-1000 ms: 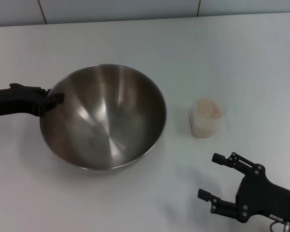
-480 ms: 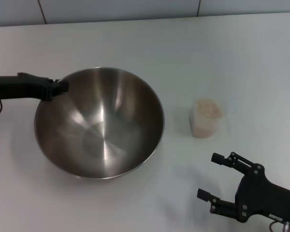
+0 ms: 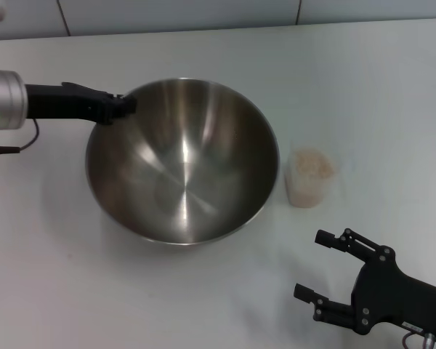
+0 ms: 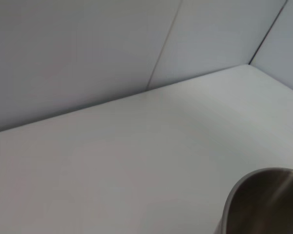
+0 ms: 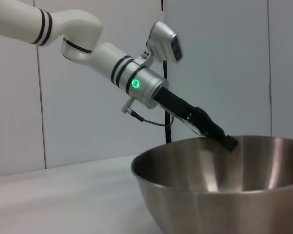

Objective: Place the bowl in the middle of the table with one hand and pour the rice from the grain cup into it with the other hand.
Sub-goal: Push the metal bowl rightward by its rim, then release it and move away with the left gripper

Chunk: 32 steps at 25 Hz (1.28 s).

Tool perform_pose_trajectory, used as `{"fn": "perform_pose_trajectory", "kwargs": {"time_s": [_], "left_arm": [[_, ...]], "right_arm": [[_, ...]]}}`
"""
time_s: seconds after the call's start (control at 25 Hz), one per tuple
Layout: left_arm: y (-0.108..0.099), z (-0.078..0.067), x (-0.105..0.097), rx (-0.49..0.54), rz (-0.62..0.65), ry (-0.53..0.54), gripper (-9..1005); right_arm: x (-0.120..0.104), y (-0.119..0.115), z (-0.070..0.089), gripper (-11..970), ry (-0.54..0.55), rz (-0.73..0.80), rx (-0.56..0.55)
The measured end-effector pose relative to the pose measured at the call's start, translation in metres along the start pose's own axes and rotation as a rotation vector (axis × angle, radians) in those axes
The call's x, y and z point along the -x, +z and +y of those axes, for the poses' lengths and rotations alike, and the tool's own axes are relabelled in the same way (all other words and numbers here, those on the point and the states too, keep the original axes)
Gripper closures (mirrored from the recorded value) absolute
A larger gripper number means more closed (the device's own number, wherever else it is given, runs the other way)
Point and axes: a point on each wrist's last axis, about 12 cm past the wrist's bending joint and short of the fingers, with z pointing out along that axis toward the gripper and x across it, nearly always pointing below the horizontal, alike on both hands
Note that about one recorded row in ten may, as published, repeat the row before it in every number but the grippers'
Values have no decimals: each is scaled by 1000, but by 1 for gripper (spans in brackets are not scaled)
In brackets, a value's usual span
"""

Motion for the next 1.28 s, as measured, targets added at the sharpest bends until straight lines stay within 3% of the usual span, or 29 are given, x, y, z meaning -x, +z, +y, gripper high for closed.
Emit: {"fn": "perform_pose_trajectory", "kwargs": {"time_s": [0.16, 0.44, 0.84, 1.12, 1.28], "left_arm": [[13, 0, -2, 1, 10, 7, 956], [10, 5, -8, 37, 1, -5, 958], [12, 4, -8, 33, 1, 11, 862], [-5, 0, 6, 16, -53, 102, 795], [-19, 1, 8, 38, -103, 143, 605]], "right_arm": [[0, 0, 0, 125, 0, 0, 1], [0, -1, -1, 124, -5, 4, 2], [0, -1, -2, 124, -7, 6, 2], [0, -2, -2, 124, -7, 5, -2], [0, -2, -2, 125, -8, 4, -3]]}}
